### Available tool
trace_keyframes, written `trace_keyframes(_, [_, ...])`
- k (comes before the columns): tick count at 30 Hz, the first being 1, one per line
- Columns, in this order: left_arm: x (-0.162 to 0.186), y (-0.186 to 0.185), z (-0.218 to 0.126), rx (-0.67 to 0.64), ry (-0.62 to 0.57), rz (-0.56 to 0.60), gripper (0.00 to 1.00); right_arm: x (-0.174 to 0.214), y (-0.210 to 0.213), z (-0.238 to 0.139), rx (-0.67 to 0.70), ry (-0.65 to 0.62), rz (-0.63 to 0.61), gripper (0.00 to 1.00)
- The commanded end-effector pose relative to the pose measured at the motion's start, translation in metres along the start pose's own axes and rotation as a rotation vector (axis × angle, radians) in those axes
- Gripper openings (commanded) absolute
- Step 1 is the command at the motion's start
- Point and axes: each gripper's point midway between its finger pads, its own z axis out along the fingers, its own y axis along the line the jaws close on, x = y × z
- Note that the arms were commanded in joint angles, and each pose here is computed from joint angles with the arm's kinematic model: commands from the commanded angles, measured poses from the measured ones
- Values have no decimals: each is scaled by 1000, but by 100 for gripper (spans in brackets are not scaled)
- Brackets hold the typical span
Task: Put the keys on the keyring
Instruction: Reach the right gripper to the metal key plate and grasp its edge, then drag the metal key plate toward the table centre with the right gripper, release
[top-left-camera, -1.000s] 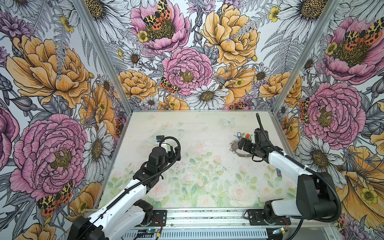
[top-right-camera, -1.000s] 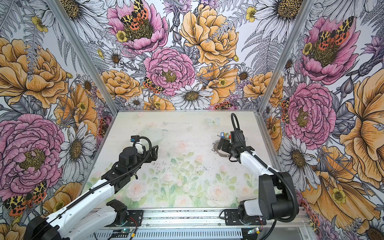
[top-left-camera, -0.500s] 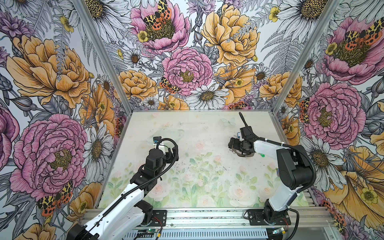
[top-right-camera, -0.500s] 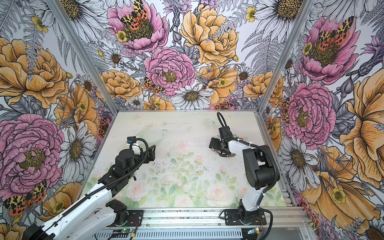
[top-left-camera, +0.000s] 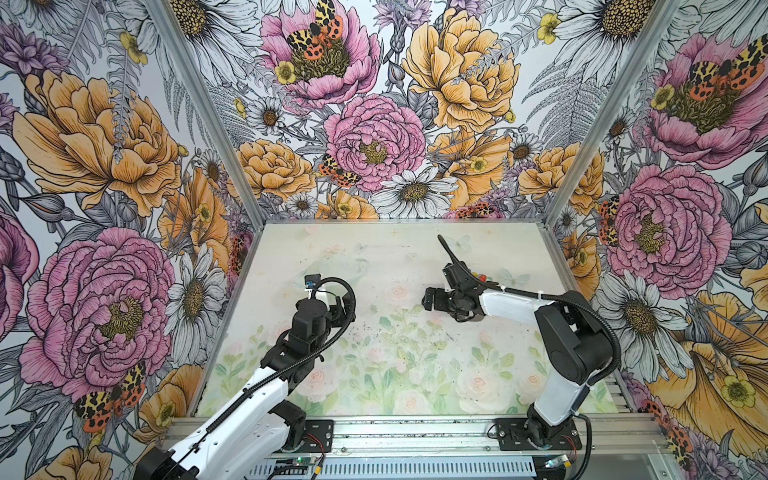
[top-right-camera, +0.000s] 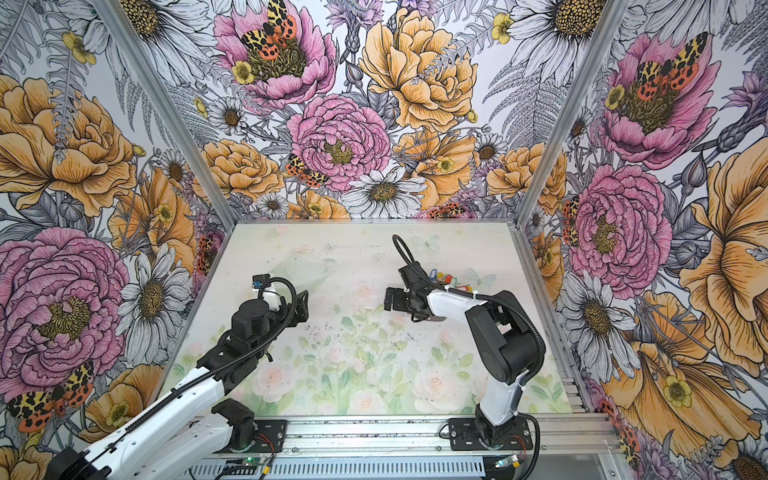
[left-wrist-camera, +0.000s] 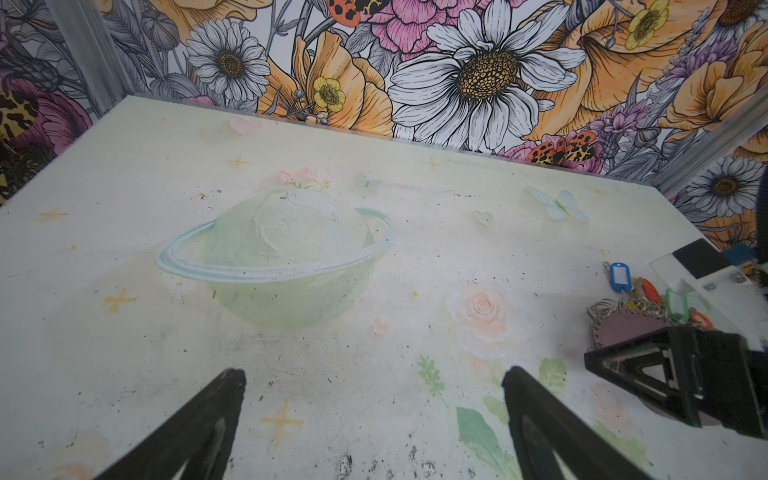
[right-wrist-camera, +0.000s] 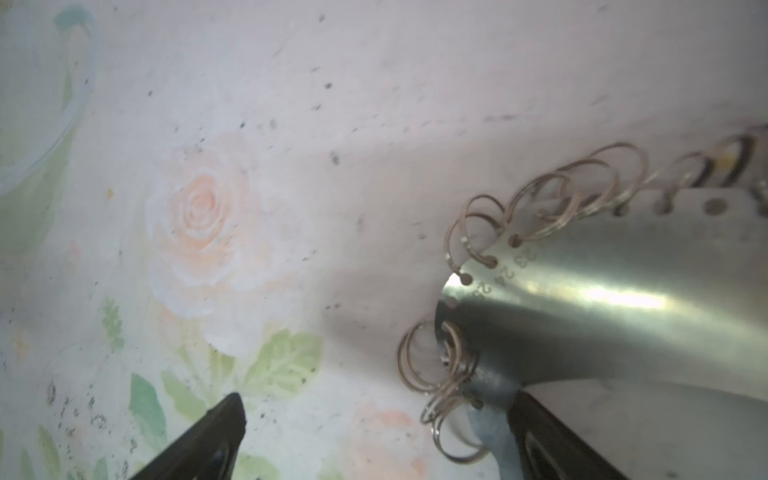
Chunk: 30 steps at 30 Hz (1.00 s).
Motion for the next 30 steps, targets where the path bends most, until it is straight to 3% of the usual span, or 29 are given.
trace_keyframes(1, [-8,11,-7,-50,-56,-1,99,43,41,15,-67,141,-25,100])
trace_keyframes(4, [-12,19,-13,-72,-84,-17,99,70,69,16,-71,208,-117,99])
trace_keyframes(7, [-14,24,-18,-80,-102,-33,99,100,67,7,-12,261,-190,100])
trace_keyframes(12, [-14,25,-19,-74,-112,-42,99,123,11,-21,166,267,-200,99])
trace_keyframes(19, [-8,15,-8,-44,-62,-23,99,101,-67,-45,343,199,-99,100])
trace_keyframes(26, [4,-2,4,26,8,-2,99,54,-88,-48,395,124,-111,100])
trace_keyframes(30, [8,-8,9,42,37,13,99,44,-82,-56,346,105,-127,98])
